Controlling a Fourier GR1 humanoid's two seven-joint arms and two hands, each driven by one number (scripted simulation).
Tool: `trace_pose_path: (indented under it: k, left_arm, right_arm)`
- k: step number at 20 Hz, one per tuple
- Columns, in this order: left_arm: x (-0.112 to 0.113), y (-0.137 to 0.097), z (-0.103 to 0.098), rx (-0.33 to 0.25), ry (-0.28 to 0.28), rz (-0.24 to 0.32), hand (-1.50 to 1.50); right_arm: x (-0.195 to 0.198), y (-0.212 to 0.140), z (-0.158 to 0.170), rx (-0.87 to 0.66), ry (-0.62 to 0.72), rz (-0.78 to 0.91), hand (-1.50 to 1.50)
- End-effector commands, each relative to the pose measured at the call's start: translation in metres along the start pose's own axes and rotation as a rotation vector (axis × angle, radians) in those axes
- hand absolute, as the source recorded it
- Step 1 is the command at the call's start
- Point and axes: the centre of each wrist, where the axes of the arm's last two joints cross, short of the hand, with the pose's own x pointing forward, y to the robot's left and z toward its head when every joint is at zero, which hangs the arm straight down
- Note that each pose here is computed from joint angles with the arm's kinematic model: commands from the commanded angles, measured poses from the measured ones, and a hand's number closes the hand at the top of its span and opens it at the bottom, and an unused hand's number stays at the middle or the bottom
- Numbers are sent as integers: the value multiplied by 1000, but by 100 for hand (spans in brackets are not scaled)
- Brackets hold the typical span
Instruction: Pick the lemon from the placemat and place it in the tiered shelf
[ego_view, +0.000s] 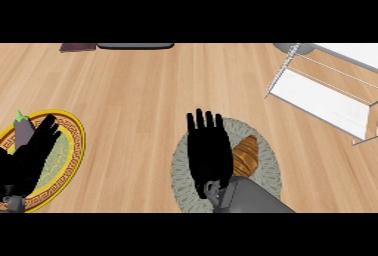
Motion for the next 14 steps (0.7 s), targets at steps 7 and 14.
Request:
trace_pose_path:
  k: [7,14]
  left_arm:
    - [-3,5,-4,-14,4,15,0]
    - [-8,-16,-8,-3,-6,-9,0]
  right_arm:
    - [5,4,-27,84,151,115,-150]
    - [-11,18,-39,75,134,98,-150]
